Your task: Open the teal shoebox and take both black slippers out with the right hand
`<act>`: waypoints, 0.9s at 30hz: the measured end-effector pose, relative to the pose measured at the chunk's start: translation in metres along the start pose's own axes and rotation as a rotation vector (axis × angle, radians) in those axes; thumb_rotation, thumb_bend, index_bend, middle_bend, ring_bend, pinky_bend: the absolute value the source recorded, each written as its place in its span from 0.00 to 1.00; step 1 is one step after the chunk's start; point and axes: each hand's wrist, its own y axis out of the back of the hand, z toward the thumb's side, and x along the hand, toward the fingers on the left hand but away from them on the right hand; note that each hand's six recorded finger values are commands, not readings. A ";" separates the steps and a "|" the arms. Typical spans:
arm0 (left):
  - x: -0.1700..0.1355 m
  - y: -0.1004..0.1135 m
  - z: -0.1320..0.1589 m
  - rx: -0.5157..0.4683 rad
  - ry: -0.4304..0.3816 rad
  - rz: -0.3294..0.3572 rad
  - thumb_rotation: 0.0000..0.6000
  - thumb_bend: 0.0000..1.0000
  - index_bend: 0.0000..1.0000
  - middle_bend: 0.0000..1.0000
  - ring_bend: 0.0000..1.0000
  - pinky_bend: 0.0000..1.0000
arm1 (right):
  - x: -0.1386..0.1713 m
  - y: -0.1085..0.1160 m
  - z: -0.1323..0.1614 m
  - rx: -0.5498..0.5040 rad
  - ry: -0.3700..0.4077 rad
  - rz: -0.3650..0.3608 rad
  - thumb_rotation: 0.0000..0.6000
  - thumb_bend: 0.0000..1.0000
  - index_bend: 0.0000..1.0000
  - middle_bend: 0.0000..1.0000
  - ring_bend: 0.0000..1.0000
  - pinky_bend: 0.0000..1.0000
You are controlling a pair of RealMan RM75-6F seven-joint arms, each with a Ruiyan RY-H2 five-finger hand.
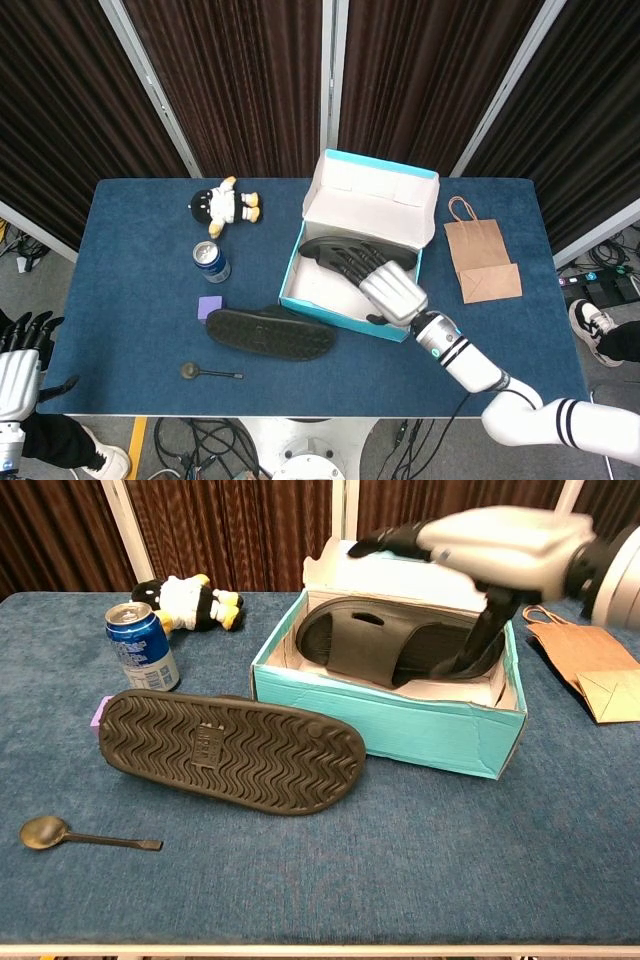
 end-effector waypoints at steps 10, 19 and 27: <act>-0.004 0.000 -0.003 -0.004 0.012 -0.003 1.00 0.00 0.18 0.10 0.02 0.11 | -0.034 -0.020 -0.059 0.068 -0.161 0.082 1.00 0.02 0.14 0.18 0.00 0.03; -0.005 -0.001 -0.006 -0.007 0.020 -0.002 1.00 0.00 0.18 0.10 0.02 0.11 | -0.066 -0.037 -0.050 0.135 -0.156 0.101 1.00 0.02 0.14 0.18 0.00 0.03; -0.004 -0.002 -0.006 -0.009 0.022 -0.009 1.00 0.00 0.18 0.10 0.02 0.11 | -0.083 -0.045 -0.046 0.150 -0.151 0.109 1.00 0.03 0.17 0.19 0.00 0.02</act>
